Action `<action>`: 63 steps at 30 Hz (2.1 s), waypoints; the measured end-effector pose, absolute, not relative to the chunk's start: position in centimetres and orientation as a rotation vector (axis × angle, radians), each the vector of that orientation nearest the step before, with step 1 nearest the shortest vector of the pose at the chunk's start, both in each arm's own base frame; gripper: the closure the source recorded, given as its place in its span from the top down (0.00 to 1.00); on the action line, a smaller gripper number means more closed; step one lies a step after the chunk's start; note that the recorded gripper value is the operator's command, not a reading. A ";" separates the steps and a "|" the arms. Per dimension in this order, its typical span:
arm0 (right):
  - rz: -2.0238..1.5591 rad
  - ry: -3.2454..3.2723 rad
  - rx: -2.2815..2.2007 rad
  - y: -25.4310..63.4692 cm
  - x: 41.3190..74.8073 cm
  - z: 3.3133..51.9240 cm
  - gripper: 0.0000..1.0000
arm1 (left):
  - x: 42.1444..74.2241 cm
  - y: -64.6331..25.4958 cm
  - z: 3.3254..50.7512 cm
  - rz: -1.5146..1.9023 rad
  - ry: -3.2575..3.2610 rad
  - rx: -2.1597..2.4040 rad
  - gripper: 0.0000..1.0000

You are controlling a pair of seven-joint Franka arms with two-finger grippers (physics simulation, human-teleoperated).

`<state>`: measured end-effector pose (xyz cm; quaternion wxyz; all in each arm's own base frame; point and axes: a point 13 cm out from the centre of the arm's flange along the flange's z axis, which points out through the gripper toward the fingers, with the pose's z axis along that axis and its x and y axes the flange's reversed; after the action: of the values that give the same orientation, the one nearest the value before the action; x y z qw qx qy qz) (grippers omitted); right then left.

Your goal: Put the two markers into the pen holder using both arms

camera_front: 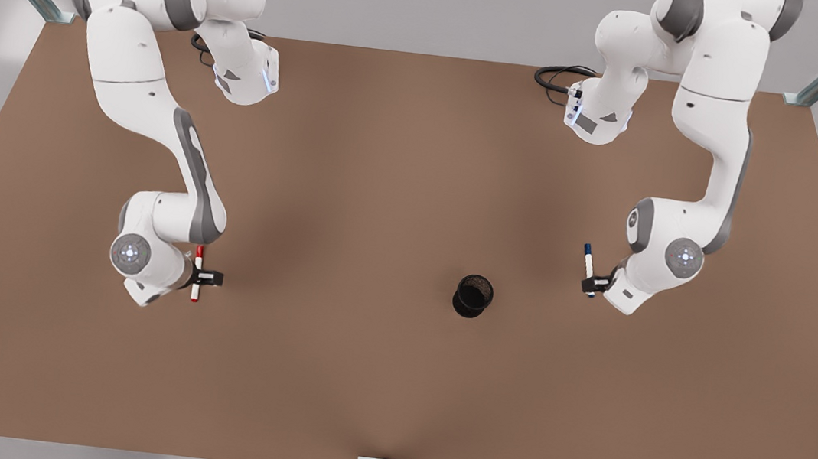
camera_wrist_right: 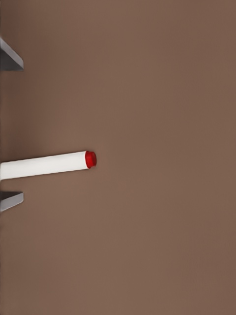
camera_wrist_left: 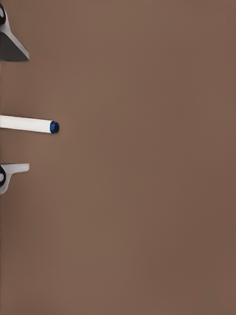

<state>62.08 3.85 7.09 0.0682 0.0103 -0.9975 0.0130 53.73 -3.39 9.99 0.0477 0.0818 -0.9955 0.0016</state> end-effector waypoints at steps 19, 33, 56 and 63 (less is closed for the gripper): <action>0.018 -3.048 0.009 2.3 62.2 3.4 0.60 | 53.0 -3.2 5.3 -0.031 -3.063 0.272 0.58; 0.000 -3.055 0.055 2.4 62.5 3.5 0.21 | 53.5 -3.7 4.0 -0.040 -3.070 0.227 0.39; -1.037 -3.490 1.285 61.6 68.4 36.9 0.21 | 54.7 -3.6 5.0 -0.043 -3.098 0.232 0.21; -1.000 -3.440 1.560 72.6 60.7 32.5 0.21 | 58.9 -3.8 11.8 -0.014 -3.124 0.258 0.21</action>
<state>60.66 72.58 32.46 -0.3736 0.3703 -0.8167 -0.2373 58.91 -3.84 11.84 0.0033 0.0822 -0.9966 -0.0045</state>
